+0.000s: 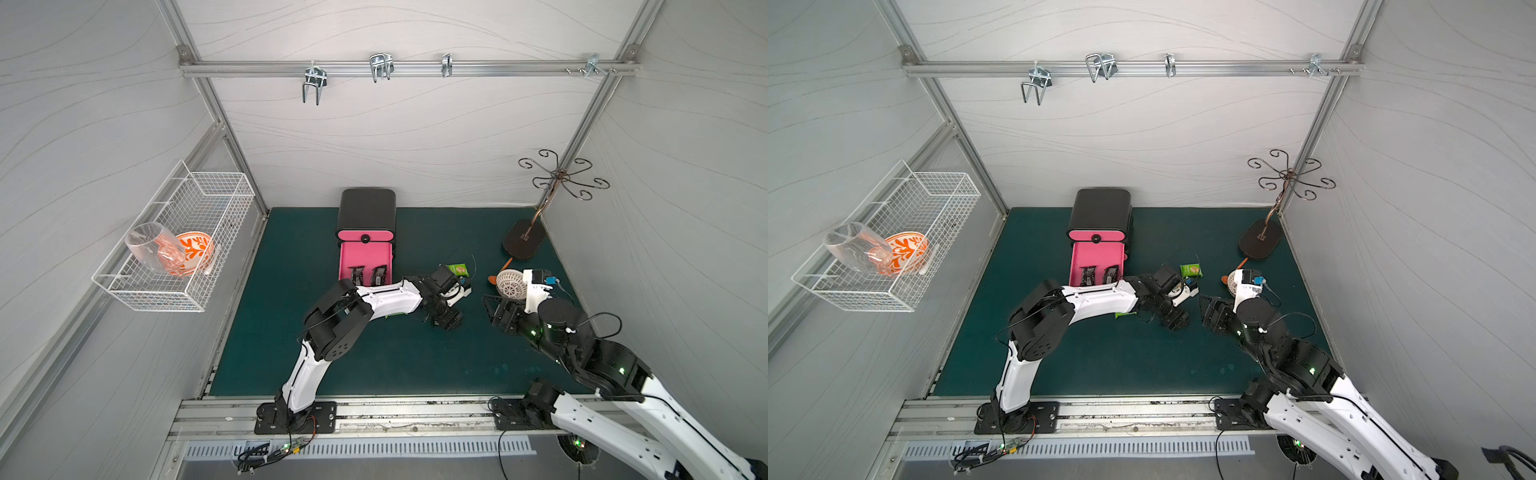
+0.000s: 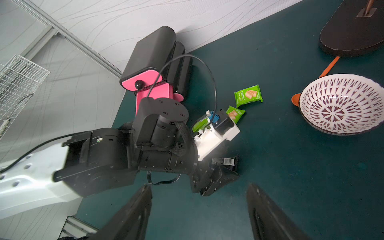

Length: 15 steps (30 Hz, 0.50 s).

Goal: Place the cookies into the drawer by color
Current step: Pick up the cookie at the center of the board.

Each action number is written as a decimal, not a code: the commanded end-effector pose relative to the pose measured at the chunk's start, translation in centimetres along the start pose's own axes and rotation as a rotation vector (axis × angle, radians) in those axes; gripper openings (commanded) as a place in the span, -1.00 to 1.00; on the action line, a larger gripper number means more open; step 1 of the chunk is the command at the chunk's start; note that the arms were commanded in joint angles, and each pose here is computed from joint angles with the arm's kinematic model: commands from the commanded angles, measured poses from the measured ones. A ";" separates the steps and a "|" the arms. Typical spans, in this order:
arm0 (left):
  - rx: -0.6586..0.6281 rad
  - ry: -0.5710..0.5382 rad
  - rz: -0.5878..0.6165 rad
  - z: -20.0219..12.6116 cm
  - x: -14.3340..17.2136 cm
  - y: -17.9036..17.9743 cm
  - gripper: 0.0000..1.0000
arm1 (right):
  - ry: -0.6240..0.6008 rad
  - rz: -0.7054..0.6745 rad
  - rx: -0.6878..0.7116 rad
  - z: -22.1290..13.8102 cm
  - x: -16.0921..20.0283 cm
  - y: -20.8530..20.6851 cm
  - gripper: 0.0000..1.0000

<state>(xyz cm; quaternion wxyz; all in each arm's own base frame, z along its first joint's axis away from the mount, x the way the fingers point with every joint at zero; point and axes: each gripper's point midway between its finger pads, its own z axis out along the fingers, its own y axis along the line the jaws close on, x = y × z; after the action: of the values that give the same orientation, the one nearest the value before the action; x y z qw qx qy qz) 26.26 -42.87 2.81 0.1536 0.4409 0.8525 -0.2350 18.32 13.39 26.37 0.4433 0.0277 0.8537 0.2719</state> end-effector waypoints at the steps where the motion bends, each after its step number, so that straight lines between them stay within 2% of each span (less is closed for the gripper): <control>1: 0.044 0.031 -0.001 0.4 0.2 -0.8 0.39 | 0.002 0.005 0.018 0.1 0.1 -0.4 0.52; 7: 0.064 0.060 -0.019 -0.6 2.5 -1.4 0.41 | -0.002 0.011 0.011 0.2 0.0 -0.2 0.52; 11: 0.030 0.100 -0.029 -0.5 4.9 -0.8 0.53 | 0.001 0.014 0.005 0.6 0.1 0.0 0.52; 15: -0.043 0.148 -0.011 0.3 6.6 -0.4 0.51 | 0.010 0.013 -0.001 0.9 0.3 0.3 0.52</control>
<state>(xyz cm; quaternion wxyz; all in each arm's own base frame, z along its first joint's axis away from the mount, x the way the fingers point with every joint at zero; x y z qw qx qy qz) 23.94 -41.05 2.47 0.1391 0.4466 0.8513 -0.2377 18.51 13.68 25.99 0.4388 0.0271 0.8568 0.2694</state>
